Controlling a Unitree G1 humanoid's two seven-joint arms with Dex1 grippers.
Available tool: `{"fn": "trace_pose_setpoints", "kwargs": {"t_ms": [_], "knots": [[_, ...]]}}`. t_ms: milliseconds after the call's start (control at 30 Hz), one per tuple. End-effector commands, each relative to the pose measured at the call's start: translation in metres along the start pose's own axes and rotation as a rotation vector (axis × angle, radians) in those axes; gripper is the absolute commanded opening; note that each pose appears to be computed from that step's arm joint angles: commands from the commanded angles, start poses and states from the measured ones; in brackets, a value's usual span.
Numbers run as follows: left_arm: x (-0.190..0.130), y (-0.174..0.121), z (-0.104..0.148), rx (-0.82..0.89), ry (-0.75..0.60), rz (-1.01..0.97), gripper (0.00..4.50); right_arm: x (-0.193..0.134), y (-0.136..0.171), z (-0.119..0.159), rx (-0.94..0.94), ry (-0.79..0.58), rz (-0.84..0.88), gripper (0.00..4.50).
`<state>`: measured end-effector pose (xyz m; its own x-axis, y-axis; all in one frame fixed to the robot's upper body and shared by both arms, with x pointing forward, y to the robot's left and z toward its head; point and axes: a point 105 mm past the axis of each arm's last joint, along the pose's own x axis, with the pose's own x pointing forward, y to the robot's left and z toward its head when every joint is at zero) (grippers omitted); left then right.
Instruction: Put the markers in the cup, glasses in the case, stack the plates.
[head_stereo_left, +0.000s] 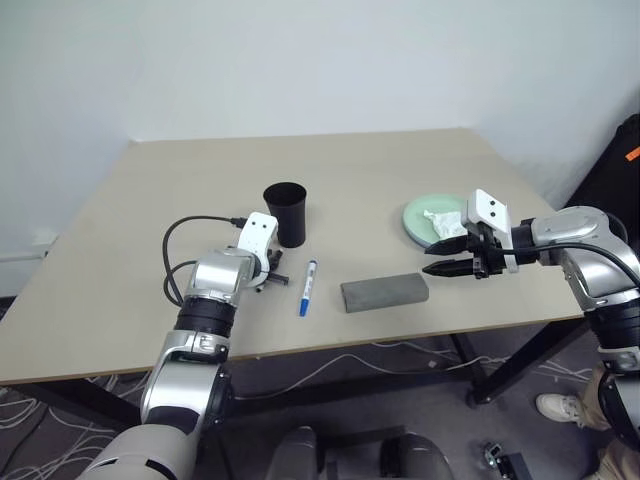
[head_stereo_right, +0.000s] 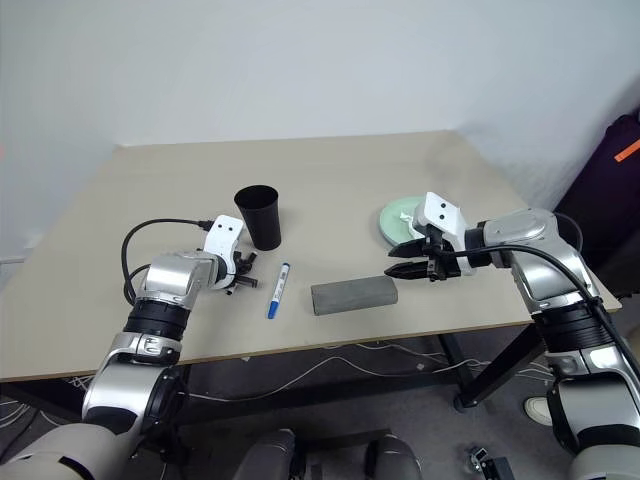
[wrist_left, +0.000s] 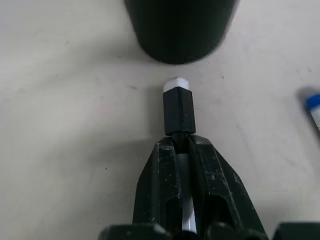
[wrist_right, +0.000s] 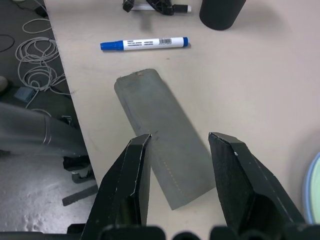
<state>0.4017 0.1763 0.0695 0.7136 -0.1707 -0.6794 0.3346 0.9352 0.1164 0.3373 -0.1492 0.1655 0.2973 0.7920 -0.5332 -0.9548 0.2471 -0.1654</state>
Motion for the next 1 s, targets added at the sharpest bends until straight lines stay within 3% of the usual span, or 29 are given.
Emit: {"fn": "trace_pose_setpoints", "kwargs": {"t_ms": [33, 233, 367, 433, 500, 733, 1000], "knots": [[-0.012, -0.017, 0.009, 0.125, -0.015, -0.112, 0.01, -0.005, -0.005, 0.014, -0.053, -0.023, -0.023, 1.95], [-0.047, -0.062, 0.017, 0.337, -0.073, -0.404, 0.01, -0.004, -0.005, 0.014, -0.052, -0.024, -0.024, 1.95], [-0.062, -0.079, 0.072, 0.3, -0.376, -0.458, 0.01, -0.003, -0.005, 0.013, -0.052, -0.027, -0.023, 1.95], [-0.07, -0.083, 0.107, 0.256, -0.61, -0.427, 0.01, -0.003, -0.005, 0.014, -0.051, -0.03, -0.021, 1.95], [-0.076, -0.086, 0.132, 0.183, -0.758, -0.404, 0.01, -0.002, -0.005, 0.014, -0.052, -0.03, -0.02, 1.95], [-0.075, -0.074, 0.179, 0.144, -1.035, -0.178, 0.01, -0.002, -0.004, 0.015, -0.055, -0.032, -0.016, 1.95], [-0.072, -0.047, 0.201, 0.124, -1.17, 0.067, 0.01, 0.0, -0.004, 0.016, -0.053, -0.037, -0.014, 1.95]]}}
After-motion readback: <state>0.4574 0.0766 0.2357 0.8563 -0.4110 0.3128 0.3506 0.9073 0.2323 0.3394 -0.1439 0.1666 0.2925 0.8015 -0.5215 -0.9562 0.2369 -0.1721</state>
